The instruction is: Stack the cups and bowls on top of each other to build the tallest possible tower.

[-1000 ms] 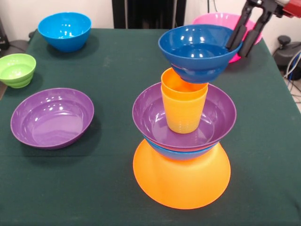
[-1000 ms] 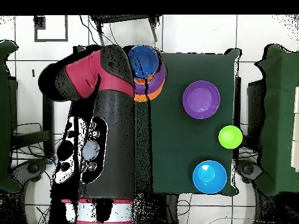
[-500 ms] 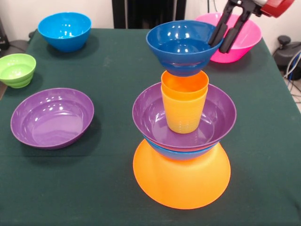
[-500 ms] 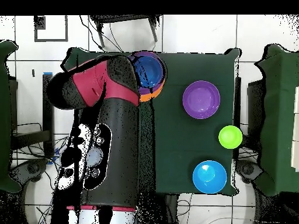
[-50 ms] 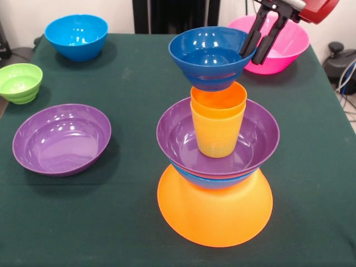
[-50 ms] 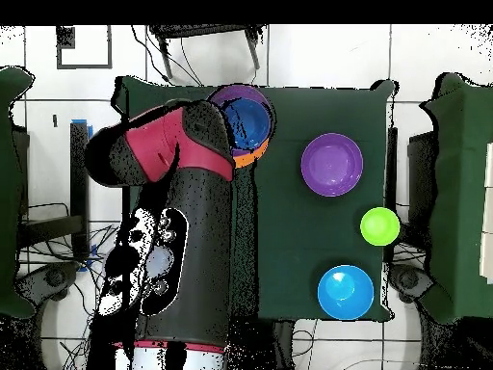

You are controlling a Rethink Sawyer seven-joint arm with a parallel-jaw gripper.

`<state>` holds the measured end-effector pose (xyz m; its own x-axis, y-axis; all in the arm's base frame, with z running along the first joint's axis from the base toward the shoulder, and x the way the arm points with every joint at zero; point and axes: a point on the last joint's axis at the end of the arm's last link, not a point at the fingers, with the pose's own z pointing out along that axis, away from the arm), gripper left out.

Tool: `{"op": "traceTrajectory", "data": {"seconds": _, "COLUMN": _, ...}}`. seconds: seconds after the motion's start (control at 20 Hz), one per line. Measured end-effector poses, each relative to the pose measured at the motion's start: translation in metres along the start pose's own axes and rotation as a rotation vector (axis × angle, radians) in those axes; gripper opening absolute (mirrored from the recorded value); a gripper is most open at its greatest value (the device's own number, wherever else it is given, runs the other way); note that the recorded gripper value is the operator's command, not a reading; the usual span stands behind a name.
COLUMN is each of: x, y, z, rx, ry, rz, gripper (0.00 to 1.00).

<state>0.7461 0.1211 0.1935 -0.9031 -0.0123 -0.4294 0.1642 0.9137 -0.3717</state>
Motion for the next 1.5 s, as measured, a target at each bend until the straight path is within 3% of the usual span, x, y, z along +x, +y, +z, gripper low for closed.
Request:
{"op": "traceTrajectory", "data": {"seconds": 0.3, "x": -0.003, "y": 0.002, "z": 0.000, "rx": -0.014, "ry": -0.028, "rz": -0.001, "gripper": 0.00}}
{"op": "traceTrajectory", "data": {"seconds": 1.05, "x": -0.001, "y": 0.005, "z": 0.003, "rx": -0.016, "ry": -0.043, "rz": -0.010, "gripper": 0.00}}
{"op": "traceTrajectory", "data": {"seconds": 1.5, "x": -0.004, "y": 0.015, "z": 0.000, "rx": -0.035, "ry": -0.095, "rz": -0.024, "gripper": 0.00}}
